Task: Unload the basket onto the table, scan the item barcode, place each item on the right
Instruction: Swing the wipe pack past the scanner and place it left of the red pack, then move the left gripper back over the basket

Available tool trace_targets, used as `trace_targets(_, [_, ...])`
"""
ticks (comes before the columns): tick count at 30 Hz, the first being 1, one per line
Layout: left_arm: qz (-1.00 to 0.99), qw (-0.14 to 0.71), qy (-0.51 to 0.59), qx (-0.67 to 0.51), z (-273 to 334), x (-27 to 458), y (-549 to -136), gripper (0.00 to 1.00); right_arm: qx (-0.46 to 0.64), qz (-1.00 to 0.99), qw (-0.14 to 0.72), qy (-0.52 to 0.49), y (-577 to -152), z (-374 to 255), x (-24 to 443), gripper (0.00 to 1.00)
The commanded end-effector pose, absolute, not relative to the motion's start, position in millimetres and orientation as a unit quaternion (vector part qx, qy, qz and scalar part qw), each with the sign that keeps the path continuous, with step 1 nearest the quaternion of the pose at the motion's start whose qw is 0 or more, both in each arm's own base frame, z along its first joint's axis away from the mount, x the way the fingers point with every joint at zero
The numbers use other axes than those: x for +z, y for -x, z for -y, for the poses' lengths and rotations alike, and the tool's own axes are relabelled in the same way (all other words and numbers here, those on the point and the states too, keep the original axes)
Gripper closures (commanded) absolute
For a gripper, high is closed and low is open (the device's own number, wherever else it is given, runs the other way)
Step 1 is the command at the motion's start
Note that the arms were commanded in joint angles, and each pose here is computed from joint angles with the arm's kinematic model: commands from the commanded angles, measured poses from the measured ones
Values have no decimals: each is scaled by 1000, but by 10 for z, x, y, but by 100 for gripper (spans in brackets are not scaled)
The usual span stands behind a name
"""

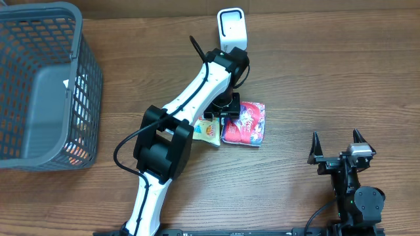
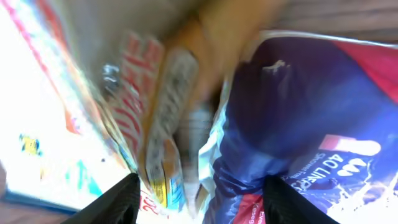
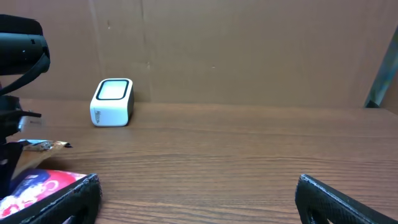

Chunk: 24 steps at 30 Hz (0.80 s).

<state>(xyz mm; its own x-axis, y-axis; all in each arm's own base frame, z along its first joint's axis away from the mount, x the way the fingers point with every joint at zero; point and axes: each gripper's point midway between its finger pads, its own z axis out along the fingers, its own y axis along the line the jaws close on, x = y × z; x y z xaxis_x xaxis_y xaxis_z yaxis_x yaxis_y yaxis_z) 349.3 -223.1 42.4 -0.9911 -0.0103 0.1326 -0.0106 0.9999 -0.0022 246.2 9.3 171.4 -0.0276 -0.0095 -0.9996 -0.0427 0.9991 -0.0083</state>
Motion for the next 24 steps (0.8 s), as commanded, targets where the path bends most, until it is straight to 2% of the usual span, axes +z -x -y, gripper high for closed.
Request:
trace_targets(1, [993,85,-9,77,2553,349,-3491,44,10,-715,698,17,-2464,-82,1696,0])
trace_targets(6, [983,69,-1,168,2899,568,-3644,50,10,-716,698,17,-2463,-82,1695,0])
trace_targets(13, [977,-39,31,207,2845,1577,-4113,50,10,-715,698,17,-2464,-82,1696,0])
trace_targets(19, [968,-190,-39,158,1884,2768,-4427,44,10,-715,698,17,-2464,-82,1696,0])
trace_targets(21, [956,-240,-62,154,1493,3154,-4434,43,10,-715,698,17,-2464,-82,1696,0])
trace_targets(24, [931,-318,-86,160,879,3703,-4387,35,10,-716,698,17,-2464,-82,1695,0])
